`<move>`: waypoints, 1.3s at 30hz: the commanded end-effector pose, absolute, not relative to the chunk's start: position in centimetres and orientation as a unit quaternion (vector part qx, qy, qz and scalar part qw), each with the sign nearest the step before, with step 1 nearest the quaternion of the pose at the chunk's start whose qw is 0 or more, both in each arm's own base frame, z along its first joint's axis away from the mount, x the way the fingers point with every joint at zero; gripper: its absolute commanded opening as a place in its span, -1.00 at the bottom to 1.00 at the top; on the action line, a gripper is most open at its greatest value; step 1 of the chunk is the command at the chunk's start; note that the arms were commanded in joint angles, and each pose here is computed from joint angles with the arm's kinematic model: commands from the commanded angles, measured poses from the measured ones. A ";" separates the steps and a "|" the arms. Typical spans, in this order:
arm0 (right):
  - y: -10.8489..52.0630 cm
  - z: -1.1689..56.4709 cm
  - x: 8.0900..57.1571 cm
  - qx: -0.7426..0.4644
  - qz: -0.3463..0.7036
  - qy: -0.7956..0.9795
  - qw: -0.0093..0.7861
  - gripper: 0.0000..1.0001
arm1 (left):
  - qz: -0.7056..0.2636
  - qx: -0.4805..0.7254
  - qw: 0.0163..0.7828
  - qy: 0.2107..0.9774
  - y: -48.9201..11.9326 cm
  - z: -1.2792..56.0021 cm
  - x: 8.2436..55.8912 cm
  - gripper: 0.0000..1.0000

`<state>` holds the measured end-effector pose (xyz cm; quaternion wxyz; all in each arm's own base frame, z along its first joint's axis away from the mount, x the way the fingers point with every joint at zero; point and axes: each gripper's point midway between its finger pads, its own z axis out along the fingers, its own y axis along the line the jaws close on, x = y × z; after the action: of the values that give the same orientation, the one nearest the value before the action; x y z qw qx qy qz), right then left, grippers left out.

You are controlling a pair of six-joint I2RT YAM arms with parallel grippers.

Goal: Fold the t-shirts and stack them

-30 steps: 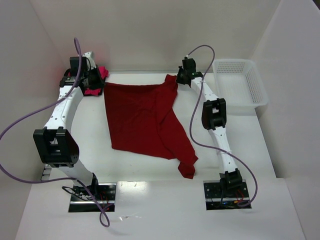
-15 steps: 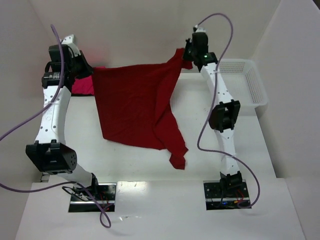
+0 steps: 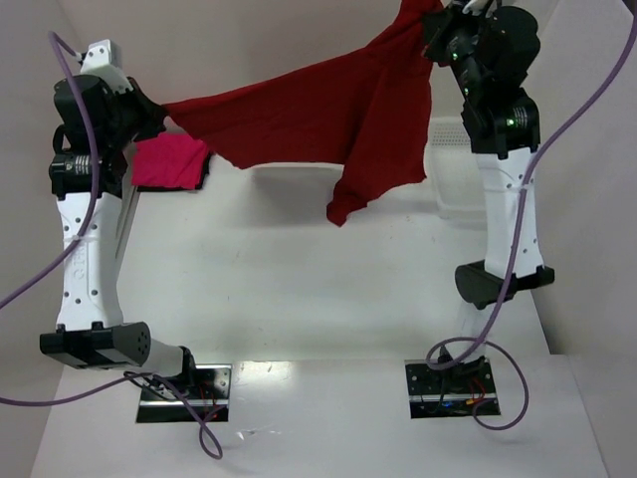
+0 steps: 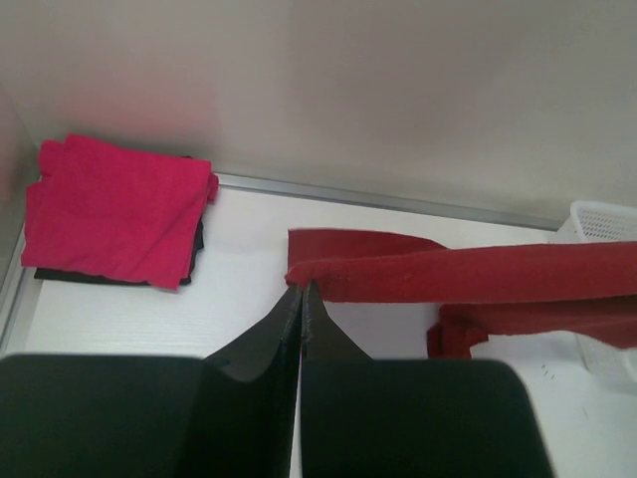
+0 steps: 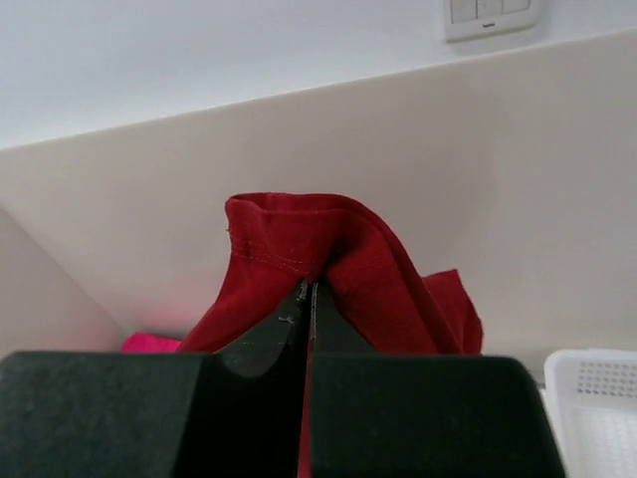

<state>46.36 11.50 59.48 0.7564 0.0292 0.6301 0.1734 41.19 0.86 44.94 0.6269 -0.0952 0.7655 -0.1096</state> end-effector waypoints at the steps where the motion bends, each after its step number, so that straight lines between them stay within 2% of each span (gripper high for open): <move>1: 9.4 62.1 42.5 0.037 0.151 0.605 0.781 -1.00 | -0.095 -0.090 0.670 0.730 1.3 48.9 38.9 -1.00; 8: 7.9 59.5 37.0 0.040 0.145 0.618 0.772 -1.00 | -0.091 -0.099 0.710 0.691 1.3 52.0 34.9 -1.00; 14: 6.8 60.3 32.2 0.041 0.148 0.603 0.783 -1.00 | -0.082 -0.110 0.735 0.664 1.4 54.4 30.7 -1.00; 21: 6.2 61.7 27.7 0.043 0.169 0.600 0.781 -1.00 | -0.112 -0.112 0.718 0.678 0.2 52.8 28.3 -1.00; 24: 6.6 59.6 29.0 0.051 0.174 0.624 0.760 -1.00 | -0.119 -0.125 0.699 0.694 0.2 51.1 28.9 -1.00; 27: 8.1 52.2 34.4 0.060 0.167 0.692 0.699 -1.00 | -0.112 -0.148 0.659 0.729 0.9 47.2 31.8 -1.00; 29: 9.8 43.6 39.3 0.069 0.167 0.749 0.637 -1.00 | -0.089 -0.176 0.605 0.771 2.1 41.6 34.7 -1.00; 36: 12.3 26.1 45.6 0.086 0.162 0.837 0.516 -1.00 | -0.073 -0.190 0.528 0.824 3.0 31.3 40.6 -1.00; 39: 13.2 20.9 47.4 0.086 0.162 0.859 0.478 -1.00 | -0.085 -0.187 0.484 0.851 2.7 26.3 43.5 -1.00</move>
<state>44.09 12.09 19.85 0.4317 0.0765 0.8894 0.1293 40.30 2.19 25.74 0.4475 -0.1916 0.8699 -0.0794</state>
